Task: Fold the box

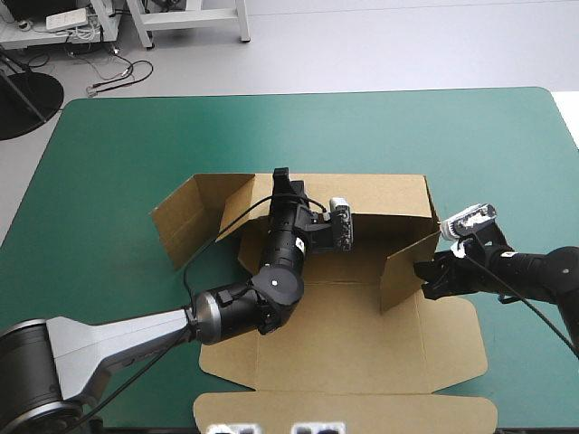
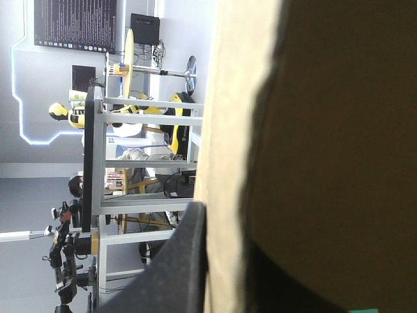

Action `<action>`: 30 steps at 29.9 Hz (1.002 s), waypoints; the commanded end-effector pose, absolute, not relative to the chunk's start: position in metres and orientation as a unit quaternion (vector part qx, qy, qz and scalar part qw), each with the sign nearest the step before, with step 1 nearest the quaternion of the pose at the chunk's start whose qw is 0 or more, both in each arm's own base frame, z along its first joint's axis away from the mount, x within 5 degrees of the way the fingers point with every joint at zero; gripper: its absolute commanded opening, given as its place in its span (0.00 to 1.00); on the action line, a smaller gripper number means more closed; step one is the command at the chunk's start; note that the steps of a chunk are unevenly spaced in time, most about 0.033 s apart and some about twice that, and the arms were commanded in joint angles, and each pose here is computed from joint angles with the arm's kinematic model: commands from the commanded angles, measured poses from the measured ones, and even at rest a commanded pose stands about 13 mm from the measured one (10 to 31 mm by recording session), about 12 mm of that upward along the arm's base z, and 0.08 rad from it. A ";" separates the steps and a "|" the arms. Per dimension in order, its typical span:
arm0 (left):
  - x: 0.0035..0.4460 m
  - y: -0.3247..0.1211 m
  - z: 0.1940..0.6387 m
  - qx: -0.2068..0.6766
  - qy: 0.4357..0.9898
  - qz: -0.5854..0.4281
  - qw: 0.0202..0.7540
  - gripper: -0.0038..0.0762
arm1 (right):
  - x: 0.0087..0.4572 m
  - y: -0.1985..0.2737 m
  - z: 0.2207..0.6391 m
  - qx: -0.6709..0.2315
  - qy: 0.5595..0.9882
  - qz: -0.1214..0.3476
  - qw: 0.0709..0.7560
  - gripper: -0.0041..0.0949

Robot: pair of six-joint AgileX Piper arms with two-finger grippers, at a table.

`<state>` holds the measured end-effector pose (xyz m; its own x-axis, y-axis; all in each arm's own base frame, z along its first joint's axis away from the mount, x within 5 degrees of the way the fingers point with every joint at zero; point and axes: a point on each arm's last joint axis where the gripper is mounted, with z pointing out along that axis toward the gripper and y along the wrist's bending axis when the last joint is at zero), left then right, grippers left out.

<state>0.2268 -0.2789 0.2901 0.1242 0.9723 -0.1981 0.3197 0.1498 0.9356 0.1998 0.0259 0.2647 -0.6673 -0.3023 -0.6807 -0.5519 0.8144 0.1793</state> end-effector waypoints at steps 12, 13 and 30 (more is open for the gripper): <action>0.222 -0.281 0.303 0.558 0.580 0.291 0.517 0.04 | 0.217 0.027 0.291 -0.252 0.834 0.164 0.463 0.49; 0.222 -0.281 0.303 0.558 0.580 0.291 0.517 0.04 | 0.219 0.027 0.289 -0.253 0.834 0.163 0.462 0.49; 0.224 -0.280 0.308 0.555 0.561 0.313 0.529 0.06 | 0.244 0.028 0.264 -0.209 0.845 0.223 0.439 0.04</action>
<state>0.2272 -0.2809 0.2906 0.1518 0.9675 -0.2020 0.3189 0.1455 0.9365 0.2449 0.0246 0.2563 -0.5397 -0.1679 -0.8250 -0.5197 0.8374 0.1696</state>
